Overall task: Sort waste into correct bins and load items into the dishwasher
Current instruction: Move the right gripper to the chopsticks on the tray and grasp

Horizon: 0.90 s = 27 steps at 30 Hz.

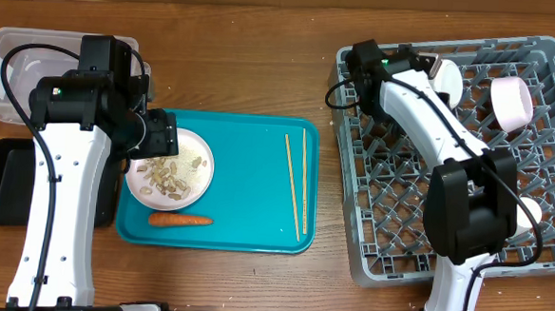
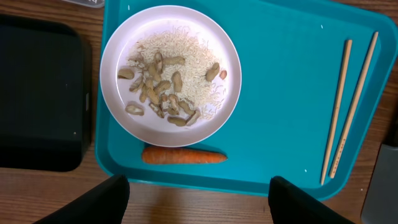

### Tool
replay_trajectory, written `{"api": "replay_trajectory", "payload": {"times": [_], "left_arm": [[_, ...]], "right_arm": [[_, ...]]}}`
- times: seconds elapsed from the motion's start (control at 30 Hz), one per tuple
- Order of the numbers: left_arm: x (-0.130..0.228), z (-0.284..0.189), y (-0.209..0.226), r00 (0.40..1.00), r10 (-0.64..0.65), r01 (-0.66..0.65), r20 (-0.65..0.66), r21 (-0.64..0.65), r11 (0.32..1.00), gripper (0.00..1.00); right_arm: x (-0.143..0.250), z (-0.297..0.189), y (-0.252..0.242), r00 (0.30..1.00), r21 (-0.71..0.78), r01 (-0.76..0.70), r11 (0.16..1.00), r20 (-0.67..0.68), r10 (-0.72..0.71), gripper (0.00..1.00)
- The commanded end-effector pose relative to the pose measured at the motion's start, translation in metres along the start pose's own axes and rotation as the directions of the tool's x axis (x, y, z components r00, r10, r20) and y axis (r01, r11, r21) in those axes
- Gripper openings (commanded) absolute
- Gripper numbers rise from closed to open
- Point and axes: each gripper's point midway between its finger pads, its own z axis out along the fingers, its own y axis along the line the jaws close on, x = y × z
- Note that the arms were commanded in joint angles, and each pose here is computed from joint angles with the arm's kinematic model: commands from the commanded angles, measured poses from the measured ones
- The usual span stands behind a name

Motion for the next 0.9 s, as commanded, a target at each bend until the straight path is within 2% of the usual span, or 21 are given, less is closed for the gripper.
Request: {"api": "replay_trajectory", "payload": {"times": [0.0,0.23,0.3,0.37,0.4,0.47,0.57,0.63,0.87], "left_arm": [[-0.002,-0.003,-0.002,1.000,-0.005,0.005,0.011,0.007,1.000,0.74],[-0.002,-0.003,-0.002,1.000,-0.005,0.005,0.009,0.007,1.000,0.74],[-0.001,-0.003,-0.001,1.000,-0.006,0.006,0.006,0.006,1.000,0.74],[-0.001,-0.003,-0.001,1.000,-0.006,0.006,0.006,0.006,1.000,0.74],[-0.001,-0.003,-0.001,1.000,-0.006,0.006,0.006,0.006,1.000,0.75],[-0.001,-0.003,-0.001,1.000,-0.006,0.006,0.007,0.006,1.000,0.75],[-0.001,-0.003,-0.001,1.000,-0.006,0.006,0.006,0.006,1.000,0.75],[-0.001,-0.003,-0.001,1.000,-0.006,0.006,0.006,0.006,1.000,0.76],[-0.001,-0.003,-0.001,1.000,-0.006,0.006,0.006,0.006,1.000,0.78]], "right_arm": [[0.004,-0.007,0.000,0.999,-0.058,-0.025,0.998,-0.039,0.023,0.82],[-0.009,-0.050,-0.019,0.989,-0.242,-0.146,0.959,-0.053,0.137,0.93],[-0.014,-0.068,-0.026,0.986,-0.321,-0.168,0.932,-0.053,0.160,0.99],[-0.015,-0.092,-0.023,0.994,-0.461,-0.110,0.880,-0.048,0.099,1.00],[-0.012,-0.111,-0.015,0.999,-0.572,-0.043,0.819,-0.037,0.026,1.00],[-0.003,-0.136,-0.006,0.998,-0.699,0.027,0.714,-0.023,-0.061,1.00],[0.020,-0.175,0.010,0.981,-0.855,0.085,0.511,-0.019,-0.195,1.00],[0.043,-0.196,0.022,0.959,-0.900,0.095,0.426,-0.032,-0.281,0.99],[0.088,-0.230,0.061,0.904,-0.902,0.231,0.366,0.059,-0.424,0.98]]}}
